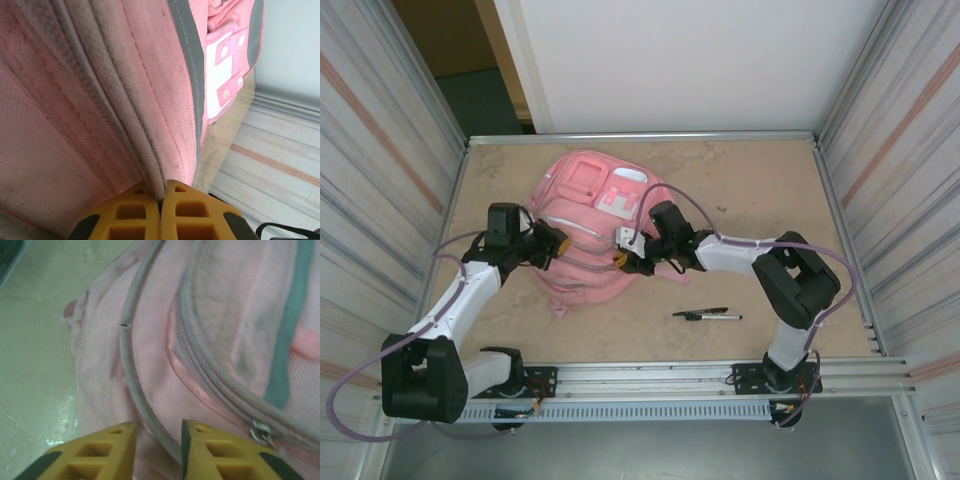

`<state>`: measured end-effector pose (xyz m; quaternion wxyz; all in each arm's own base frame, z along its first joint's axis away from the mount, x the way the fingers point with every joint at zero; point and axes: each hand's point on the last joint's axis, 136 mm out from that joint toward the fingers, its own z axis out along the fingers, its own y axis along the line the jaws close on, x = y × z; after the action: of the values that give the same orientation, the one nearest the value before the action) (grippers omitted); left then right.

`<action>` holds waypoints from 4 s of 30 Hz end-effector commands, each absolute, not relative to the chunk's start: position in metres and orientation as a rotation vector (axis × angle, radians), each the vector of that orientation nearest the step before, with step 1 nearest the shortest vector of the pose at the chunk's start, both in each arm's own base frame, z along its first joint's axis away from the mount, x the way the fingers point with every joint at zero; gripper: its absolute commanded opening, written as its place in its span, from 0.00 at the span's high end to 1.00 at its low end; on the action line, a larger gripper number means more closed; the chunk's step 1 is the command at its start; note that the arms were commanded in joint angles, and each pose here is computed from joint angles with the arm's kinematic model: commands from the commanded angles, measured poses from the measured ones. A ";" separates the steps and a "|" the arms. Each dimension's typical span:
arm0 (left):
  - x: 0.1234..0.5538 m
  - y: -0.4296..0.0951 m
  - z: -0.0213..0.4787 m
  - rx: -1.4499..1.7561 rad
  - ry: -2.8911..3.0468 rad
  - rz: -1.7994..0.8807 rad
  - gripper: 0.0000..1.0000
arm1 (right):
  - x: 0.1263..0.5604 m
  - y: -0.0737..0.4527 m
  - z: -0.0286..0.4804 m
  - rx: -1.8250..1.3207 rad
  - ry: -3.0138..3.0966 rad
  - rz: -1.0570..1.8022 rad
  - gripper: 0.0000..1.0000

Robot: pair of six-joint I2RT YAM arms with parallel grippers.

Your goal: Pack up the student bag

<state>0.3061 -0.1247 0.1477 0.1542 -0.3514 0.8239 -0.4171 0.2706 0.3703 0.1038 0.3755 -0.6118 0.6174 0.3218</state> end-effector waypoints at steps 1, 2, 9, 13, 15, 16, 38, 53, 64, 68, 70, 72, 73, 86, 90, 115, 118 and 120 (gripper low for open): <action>0.309 -0.137 0.166 -0.922 2.347 -1.303 1.00 | 0.288 0.350 0.114 -1.430 1.631 0.824 0.64; 0.309 -0.140 0.169 -0.909 2.346 -1.329 1.00 | 0.293 0.347 0.114 -1.401 1.634 0.806 0.62; 0.306 -0.156 0.181 -0.820 2.383 -1.392 1.00 | 0.318 0.341 0.112 -1.250 1.680 0.820 0.48; 0.301 -0.170 0.174 -0.776 2.438 -1.398 1.00 | 0.327 0.341 0.120 -1.205 1.655 0.829 0.48; 0.299 -0.179 0.171 -0.740 2.473 -1.410 1.00 | 0.327 0.342 0.121 -1.210 1.650 0.840 0.47; 0.298 -0.183 0.171 -0.720 2.488 -1.426 1.00 | 0.327 0.344 0.118 -1.223 1.652 0.851 0.47; 0.313 -0.178 0.157 -0.748 2.492 -1.313 1.00 | 0.281 0.328 0.119 -1.521 1.649 0.805 0.97; 0.342 -0.175 0.150 -0.907 2.356 -1.252 1.00 | 0.244 0.328 0.103 -1.315 2.608 0.961 0.93; 0.348 -0.196 0.135 -0.882 2.364 -1.215 1.00 | 0.259 0.363 0.114 -0.805 2.861 1.237 0.88; 0.345 -0.198 0.124 -0.869 2.407 -1.216 1.00 | 0.265 0.361 0.123 -0.717 2.841 1.257 0.74; 0.343 -0.194 0.122 -0.814 2.445 -1.224 1.00 | 0.272 0.337 0.119 -0.680 2.825 1.037 0.66; 0.339 -0.185 0.122 -0.758 2.492 -1.187 1.00 | 0.274 0.314 0.121 -0.645 2.783 0.882 0.01; 0.339 -0.182 0.124 -0.716 2.506 -1.171 0.95 | 0.274 0.303 0.123 -0.627 2.763 0.824 0.01; 0.275 -0.219 0.165 0.039 2.617 -0.994 0.56 | 0.312 0.189 0.192 -0.059 2.473 0.273 0.03; 0.256 -0.242 0.147 0.201 2.665 -0.846 0.56 | 0.325 0.205 0.171 0.285 2.588 0.728 0.19; 0.291 -0.266 0.093 -0.069 2.714 -0.426 0.55 | 0.334 0.287 0.119 0.598 2.713 0.955 0.39; 0.293 -0.265 0.086 -0.092 2.720 -0.397 0.58 | 0.332 0.292 0.112 0.630 2.724 0.997 0.42; 0.294 -0.267 0.082 -0.091 2.725 -0.397 0.61 | 0.332 0.297 0.110 0.617 2.732 1.033 0.43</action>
<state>0.2846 -0.2667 0.0814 0.1762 -0.0157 0.9722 -0.1535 0.3302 0.2851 0.1086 0.0915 0.2016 0.9197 0.3241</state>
